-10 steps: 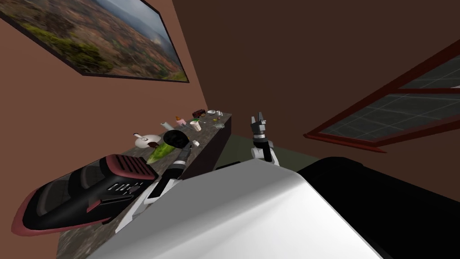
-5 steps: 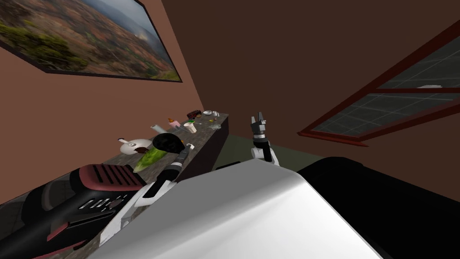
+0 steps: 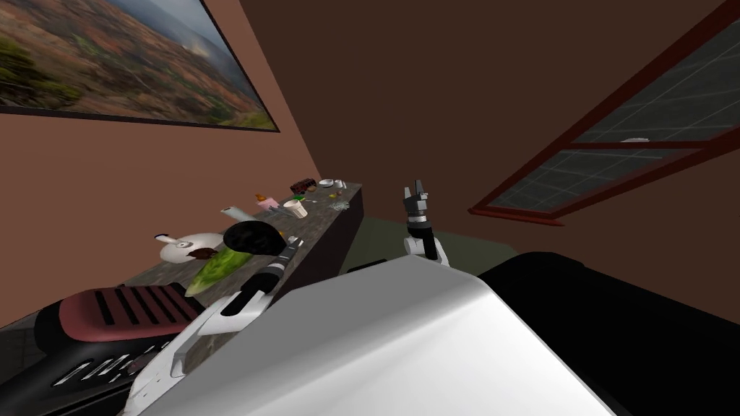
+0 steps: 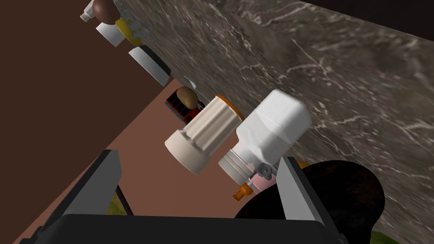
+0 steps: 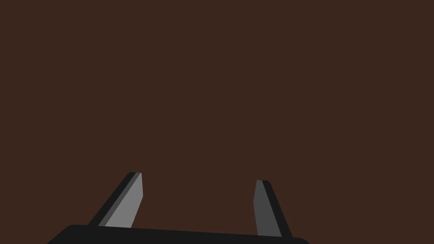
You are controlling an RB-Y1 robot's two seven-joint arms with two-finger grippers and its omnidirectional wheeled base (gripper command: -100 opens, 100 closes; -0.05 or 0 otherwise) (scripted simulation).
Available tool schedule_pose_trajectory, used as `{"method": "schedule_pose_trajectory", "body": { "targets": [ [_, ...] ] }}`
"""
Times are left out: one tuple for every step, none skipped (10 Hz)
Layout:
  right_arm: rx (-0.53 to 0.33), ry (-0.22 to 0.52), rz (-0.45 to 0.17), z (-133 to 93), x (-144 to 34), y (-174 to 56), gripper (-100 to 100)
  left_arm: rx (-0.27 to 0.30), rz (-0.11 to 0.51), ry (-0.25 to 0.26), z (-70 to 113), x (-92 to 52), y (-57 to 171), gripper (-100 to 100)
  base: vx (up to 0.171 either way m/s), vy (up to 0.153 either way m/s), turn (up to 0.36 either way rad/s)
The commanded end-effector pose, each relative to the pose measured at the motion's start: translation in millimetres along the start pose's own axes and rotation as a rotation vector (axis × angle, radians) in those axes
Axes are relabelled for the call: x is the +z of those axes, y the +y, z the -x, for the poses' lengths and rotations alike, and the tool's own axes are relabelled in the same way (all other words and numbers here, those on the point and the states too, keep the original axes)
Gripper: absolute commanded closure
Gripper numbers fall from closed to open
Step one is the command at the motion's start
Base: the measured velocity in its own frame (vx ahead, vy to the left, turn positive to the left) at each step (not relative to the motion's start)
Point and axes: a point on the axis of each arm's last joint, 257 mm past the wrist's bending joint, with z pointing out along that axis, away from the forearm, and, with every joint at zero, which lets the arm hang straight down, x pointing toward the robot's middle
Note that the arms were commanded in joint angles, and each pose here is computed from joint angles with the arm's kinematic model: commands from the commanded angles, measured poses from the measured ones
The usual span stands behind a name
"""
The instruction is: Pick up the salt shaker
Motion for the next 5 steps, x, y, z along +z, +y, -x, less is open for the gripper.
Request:
{"method": "schedule_pose_trajectory", "body": {
  "targets": [
    [0.0,0.0,0.0,0.0,0.0,0.0,0,0.038,0.062,0.008,5.8,1.5,19.1,-100,0.019,-0.069,-0.109],
    [0.0,0.0,0.0,0.0,0.0,0.0,0,0.038,0.066,0.008,5.8,1.5,19.9,-100,0.005,-0.044,-0.049],
    [0.0,0.0,0.0,0.0,0.0,0.0,0,0.062,0.106,0.011,11.7,1.6,33.4,-100,0.001,-0.031,-0.097],
    [0.0,0.0,0.0,0.0,0.0,0.0,0,0.085,0.148,0.013,18.3,1.3,46.8,-100,0.0,-0.043,-0.175],
    [0.0,0.0,0.0,0.0,0.0,0.0,0,0.107,0.188,0.014,25.5,0.7,59.9,-100,0.017,-0.058,-0.152]
  ]
}}
